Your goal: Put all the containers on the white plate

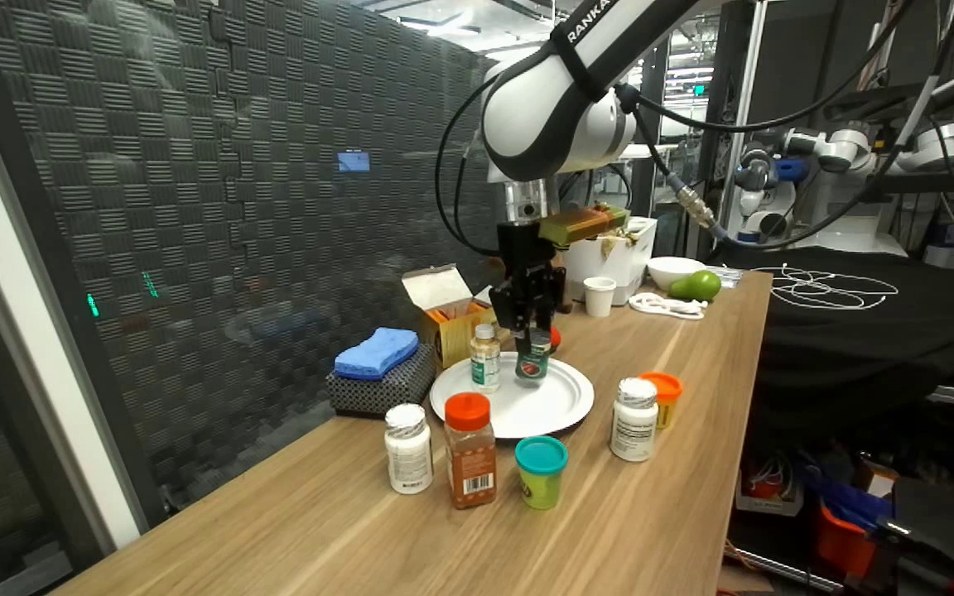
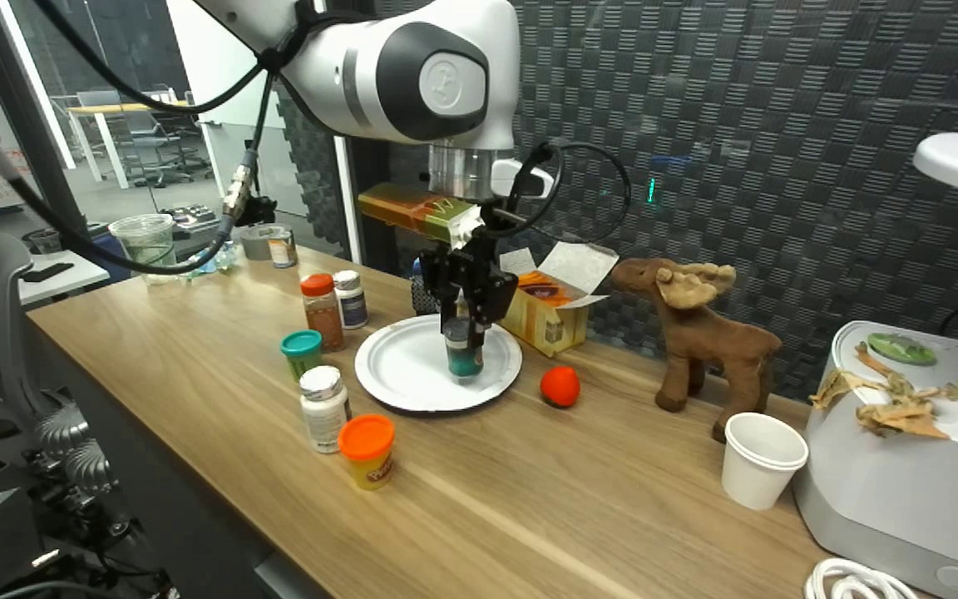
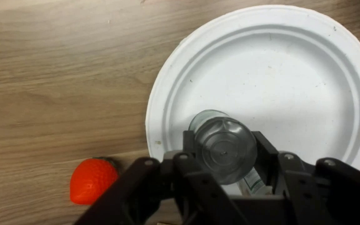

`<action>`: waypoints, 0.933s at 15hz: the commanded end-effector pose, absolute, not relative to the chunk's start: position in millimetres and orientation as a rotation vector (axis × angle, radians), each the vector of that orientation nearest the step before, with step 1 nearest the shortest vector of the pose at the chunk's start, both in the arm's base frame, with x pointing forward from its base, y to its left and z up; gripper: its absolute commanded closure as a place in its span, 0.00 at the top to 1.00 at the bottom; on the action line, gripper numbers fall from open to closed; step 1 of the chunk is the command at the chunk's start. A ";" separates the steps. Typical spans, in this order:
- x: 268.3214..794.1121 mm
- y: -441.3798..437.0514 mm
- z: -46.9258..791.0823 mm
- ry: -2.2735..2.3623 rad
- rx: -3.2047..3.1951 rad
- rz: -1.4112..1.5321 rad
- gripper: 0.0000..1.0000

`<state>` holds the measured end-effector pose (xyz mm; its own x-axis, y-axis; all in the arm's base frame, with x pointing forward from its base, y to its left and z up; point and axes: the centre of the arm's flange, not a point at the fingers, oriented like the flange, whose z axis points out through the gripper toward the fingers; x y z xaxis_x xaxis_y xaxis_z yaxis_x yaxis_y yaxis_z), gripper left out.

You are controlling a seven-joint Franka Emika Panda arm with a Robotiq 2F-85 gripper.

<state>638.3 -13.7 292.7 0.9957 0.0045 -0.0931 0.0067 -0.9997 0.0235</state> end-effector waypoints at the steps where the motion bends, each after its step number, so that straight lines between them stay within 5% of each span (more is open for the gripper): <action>1: 655.8 -16.2 293.7 0.045 3.161 -0.103 0.23; 6: 665.6 -19.0 291.4 0.060 3.174 -0.092 0.23; 8: 667.7 -20.4 290.0 0.070 3.170 -0.089 0.51; 9: 667.3 -21.2 289.0 0.078 3.168 -0.094 0.73; 11: 665.3 -23.0 289.0 0.085 3.169 -0.094 0.77; 14: 659.2 -25.4 295.0 0.098 3.173 -0.076 0.98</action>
